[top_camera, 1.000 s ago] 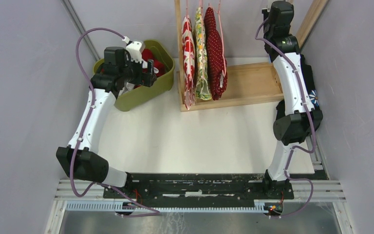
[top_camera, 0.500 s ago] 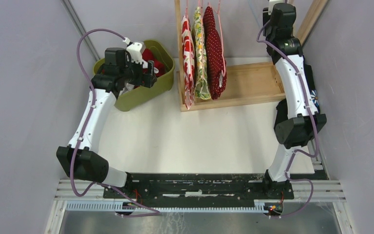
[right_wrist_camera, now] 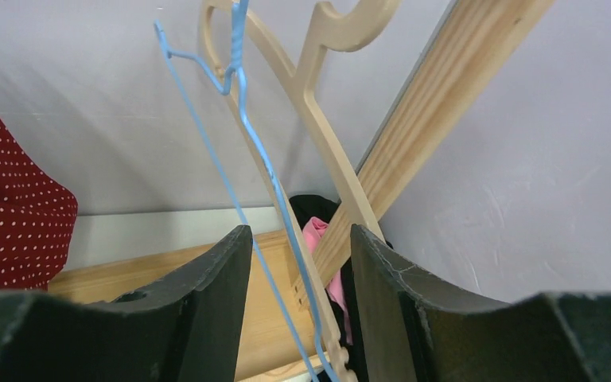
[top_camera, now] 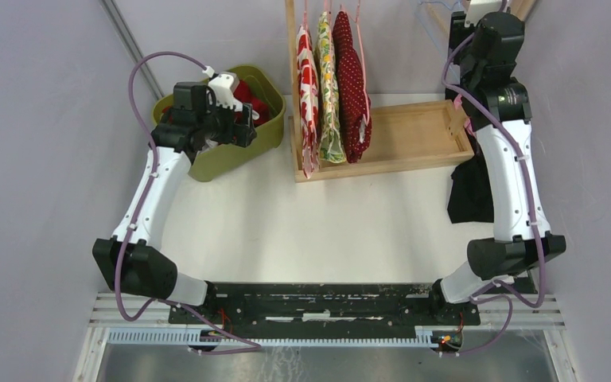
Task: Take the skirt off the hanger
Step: Place the hanger at the clothesline, then pick up the hanger from the clothesline.
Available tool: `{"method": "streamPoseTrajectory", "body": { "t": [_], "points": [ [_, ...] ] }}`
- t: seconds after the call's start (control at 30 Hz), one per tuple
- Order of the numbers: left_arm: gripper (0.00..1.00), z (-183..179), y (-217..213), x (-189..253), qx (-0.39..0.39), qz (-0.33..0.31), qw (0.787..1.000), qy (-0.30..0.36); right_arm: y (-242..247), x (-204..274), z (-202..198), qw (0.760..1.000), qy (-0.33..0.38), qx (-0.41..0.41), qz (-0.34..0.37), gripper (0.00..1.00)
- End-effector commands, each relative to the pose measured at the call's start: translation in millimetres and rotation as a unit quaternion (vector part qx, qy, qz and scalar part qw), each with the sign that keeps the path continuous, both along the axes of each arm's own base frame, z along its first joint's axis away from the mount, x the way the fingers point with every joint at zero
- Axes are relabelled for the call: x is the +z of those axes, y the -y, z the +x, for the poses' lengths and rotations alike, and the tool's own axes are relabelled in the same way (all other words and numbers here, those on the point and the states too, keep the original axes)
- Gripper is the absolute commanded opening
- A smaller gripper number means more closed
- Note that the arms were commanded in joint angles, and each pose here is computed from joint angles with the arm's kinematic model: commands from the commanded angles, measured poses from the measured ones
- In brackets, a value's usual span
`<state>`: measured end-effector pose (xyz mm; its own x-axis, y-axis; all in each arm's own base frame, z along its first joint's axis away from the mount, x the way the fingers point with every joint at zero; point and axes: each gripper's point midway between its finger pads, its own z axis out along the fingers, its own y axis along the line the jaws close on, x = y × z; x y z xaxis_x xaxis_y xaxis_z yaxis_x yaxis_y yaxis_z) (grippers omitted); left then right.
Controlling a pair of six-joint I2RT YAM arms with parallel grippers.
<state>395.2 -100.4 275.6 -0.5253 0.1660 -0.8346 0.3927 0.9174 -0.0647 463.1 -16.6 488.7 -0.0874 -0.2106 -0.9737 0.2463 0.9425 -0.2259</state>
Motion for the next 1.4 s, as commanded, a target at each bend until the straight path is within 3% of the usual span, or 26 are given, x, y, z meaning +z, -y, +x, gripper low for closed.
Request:
{"method": "streamPoseTrajectory", "body": {
  "t": [0.0, 0.47, 0.8, 1.0, 1.37],
  "points": [
    [0.99, 0.1, -0.4, 26.3, -0.003, -0.001, 0.999, 0.048, -4.8, 23.8, -25.3, 0.999, 0.032, 0.021, -0.002, 0.55],
    [0.99, 1.0, -7.1, 28.8, 0.021, 0.001, 0.998, 0.053, -63.3, 17.3, -83.7, 0.99, 0.022, 0.14, -0.002, 0.54],
    [0.99, 2.7, -26.2, 40.2, 0.092, 0.003, 0.994, 0.062, -136.7, -8.3, -42.8, 0.968, -0.04, 0.24, 0.06, 0.51],
    [0.99, -0.3, -26.5, 40.1, 0.092, 0.002, 0.994, 0.06, -175.2, 4.2, -30.8, 0.956, -0.027, 0.281, 0.077, 0.5],
    [0.99, -1.8, -24.3, 34.1, 0.086, 0.0, 0.995, 0.055, -180.8, 28.7, -46.9, 0.954, -0.003, 0.287, 0.08, 0.5]
  ]
}}
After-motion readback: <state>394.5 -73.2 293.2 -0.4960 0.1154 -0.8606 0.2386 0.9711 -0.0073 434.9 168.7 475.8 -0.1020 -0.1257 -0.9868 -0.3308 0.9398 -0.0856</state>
